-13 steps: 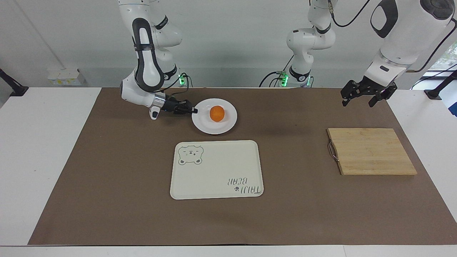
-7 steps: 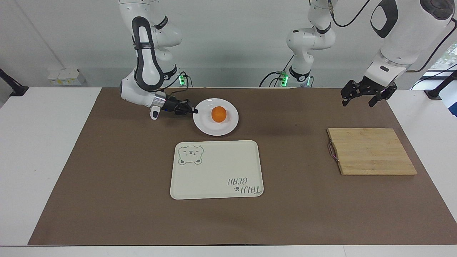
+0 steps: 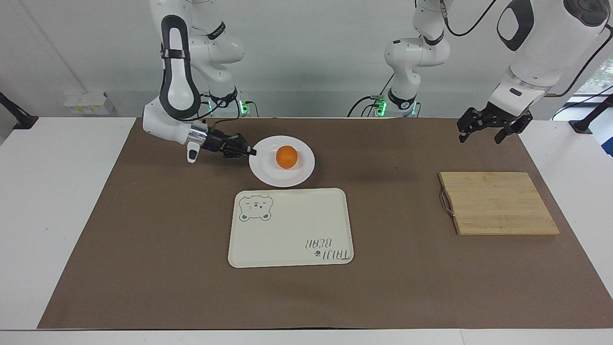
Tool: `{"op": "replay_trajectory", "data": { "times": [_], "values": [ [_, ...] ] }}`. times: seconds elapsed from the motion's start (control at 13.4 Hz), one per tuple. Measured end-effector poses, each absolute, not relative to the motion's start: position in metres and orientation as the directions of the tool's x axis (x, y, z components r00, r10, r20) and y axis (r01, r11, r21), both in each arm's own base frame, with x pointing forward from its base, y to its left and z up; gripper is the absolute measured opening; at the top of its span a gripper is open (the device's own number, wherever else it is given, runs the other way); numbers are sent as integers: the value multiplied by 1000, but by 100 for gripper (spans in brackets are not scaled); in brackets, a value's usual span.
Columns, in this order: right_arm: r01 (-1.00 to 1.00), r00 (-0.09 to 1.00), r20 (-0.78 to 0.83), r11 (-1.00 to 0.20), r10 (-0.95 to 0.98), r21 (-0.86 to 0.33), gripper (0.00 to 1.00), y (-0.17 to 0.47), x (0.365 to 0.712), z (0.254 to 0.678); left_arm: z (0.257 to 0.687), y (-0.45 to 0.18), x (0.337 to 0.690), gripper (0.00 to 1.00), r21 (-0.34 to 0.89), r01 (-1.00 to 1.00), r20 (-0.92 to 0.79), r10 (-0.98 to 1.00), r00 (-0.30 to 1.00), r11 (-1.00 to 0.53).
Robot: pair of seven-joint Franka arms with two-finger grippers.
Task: Place orange and plate with both arms
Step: 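Grip the plate rim and slide the plate onto the cream tray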
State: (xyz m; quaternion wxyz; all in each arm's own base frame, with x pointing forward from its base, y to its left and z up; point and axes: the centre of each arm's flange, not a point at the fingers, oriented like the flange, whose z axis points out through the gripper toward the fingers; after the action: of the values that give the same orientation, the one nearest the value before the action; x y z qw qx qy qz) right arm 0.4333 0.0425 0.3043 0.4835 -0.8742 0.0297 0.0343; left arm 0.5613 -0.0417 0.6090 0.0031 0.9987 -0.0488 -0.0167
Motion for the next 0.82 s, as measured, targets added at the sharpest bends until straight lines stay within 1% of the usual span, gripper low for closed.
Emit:
{"op": "replay_trajectory", "data": {
  "times": [0.22, 0.52, 0.67, 0.82],
  "values": [
    [-127, 992, -114, -521, -56, -844, 4, 40, 467, 322, 609, -42, 561, 100, 8, -97, -33, -98, 995, -995],
    [-195, 981, -154, -523, -121, -830, 4, 41, 526, 338, 609, -42, 561, 100, 8, -97, -33, -98, 995, -995],
    [-207, 977, -154, -495, -146, -844, 4, 52, 560, 340, 609, -42, 561, 100, 8, -97, -33, -98, 995, -995],
    [-198, 978, -138, -476, -158, -857, 4, 67, 590, 333, 609, -42, 561, 100, 8, -97, -33, -98, 995, -995]
  ]
}}
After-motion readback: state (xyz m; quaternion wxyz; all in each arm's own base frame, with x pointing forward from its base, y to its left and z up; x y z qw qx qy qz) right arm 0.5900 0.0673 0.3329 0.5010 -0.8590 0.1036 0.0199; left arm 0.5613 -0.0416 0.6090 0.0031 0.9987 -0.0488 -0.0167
